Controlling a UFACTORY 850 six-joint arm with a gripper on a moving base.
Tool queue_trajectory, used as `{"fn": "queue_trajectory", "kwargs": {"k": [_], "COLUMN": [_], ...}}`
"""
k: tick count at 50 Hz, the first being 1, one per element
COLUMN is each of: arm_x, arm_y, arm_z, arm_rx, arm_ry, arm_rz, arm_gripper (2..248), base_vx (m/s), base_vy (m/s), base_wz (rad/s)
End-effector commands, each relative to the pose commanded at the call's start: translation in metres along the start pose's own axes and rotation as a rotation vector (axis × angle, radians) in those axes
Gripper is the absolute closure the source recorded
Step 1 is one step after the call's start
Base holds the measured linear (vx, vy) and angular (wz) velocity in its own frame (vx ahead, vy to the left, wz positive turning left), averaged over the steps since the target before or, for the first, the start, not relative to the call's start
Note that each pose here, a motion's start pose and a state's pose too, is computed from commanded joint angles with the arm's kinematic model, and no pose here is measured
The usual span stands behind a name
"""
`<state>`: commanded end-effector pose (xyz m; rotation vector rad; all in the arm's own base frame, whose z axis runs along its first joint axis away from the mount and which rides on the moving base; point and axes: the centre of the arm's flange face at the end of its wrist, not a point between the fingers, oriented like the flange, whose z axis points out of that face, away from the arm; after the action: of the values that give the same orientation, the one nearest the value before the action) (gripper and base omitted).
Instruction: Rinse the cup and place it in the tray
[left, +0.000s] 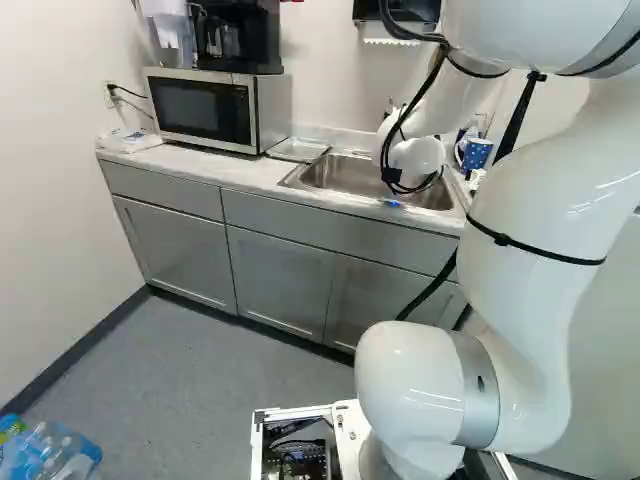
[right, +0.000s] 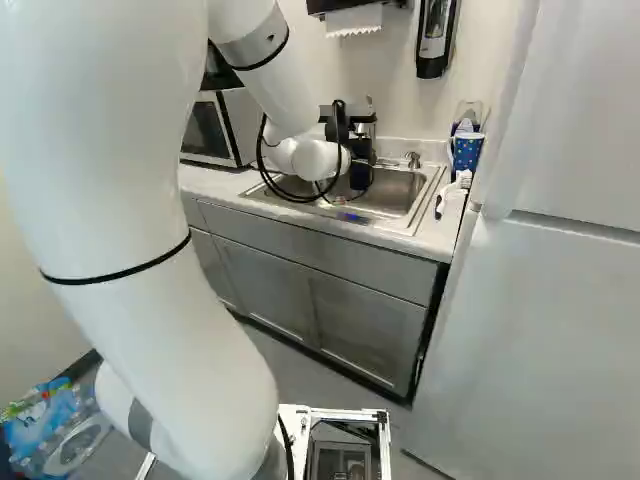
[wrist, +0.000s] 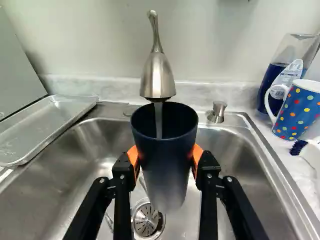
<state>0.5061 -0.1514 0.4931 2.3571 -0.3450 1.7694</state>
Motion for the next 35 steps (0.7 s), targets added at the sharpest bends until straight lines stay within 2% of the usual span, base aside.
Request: {"fn": "queue_trajectory", "kwargs": {"k": [35], "arm_x": [0.0000], "arm_y": [0.0000], "arm_z": [0.0000], "arm_rx": [0.000], "arm_ry": [0.000], "arm_rz": [0.000], "arm_gripper": [128], "base_vx": [0.000], "base_vy": [0.000], "base_wz": [0.000]}}
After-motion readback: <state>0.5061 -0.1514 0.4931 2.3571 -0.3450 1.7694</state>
